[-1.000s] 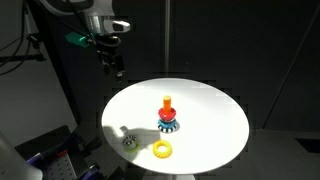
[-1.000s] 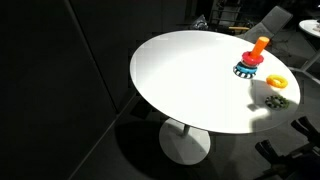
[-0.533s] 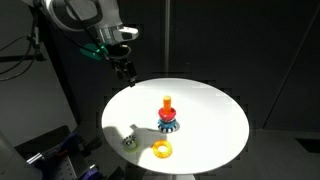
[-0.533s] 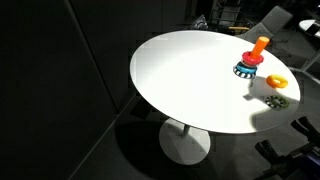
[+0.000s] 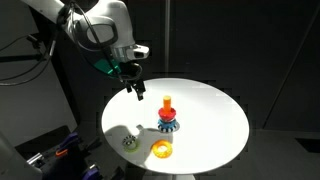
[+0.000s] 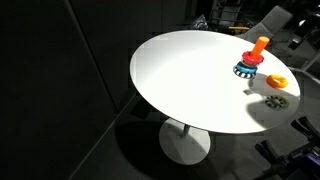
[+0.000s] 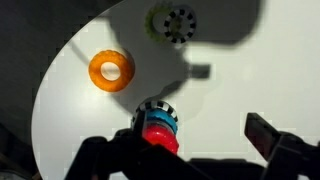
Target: Put the orange ring on the orange stand
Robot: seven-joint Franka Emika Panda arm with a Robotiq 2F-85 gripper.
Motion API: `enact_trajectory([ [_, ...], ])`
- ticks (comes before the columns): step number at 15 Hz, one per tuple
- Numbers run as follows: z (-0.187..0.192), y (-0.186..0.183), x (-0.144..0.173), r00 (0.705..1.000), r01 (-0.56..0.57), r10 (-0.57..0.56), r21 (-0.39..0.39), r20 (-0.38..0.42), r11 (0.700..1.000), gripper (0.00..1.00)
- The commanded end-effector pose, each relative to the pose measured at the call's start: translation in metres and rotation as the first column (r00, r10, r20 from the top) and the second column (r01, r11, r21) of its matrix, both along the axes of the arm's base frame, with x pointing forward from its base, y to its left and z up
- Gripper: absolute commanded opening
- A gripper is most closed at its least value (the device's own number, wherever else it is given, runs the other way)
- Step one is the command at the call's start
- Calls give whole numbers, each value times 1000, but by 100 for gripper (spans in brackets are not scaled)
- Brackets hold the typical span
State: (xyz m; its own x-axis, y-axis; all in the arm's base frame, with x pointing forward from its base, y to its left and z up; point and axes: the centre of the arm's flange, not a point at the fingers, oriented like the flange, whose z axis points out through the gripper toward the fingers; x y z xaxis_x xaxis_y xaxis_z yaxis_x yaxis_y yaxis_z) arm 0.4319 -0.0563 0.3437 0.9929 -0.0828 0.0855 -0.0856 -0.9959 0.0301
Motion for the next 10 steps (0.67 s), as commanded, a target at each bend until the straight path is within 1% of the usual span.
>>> enact_trajectory([
  [1, -20, -19, 30, 997, 31, -32, -22, -65, 999, 100],
  [6, -46, -41, 46, 990, 28, -37, -64, -138, 998, 100],
  [10, -62, -50, 53, 987, 19, -29, -61, -161, 998, 100],
])
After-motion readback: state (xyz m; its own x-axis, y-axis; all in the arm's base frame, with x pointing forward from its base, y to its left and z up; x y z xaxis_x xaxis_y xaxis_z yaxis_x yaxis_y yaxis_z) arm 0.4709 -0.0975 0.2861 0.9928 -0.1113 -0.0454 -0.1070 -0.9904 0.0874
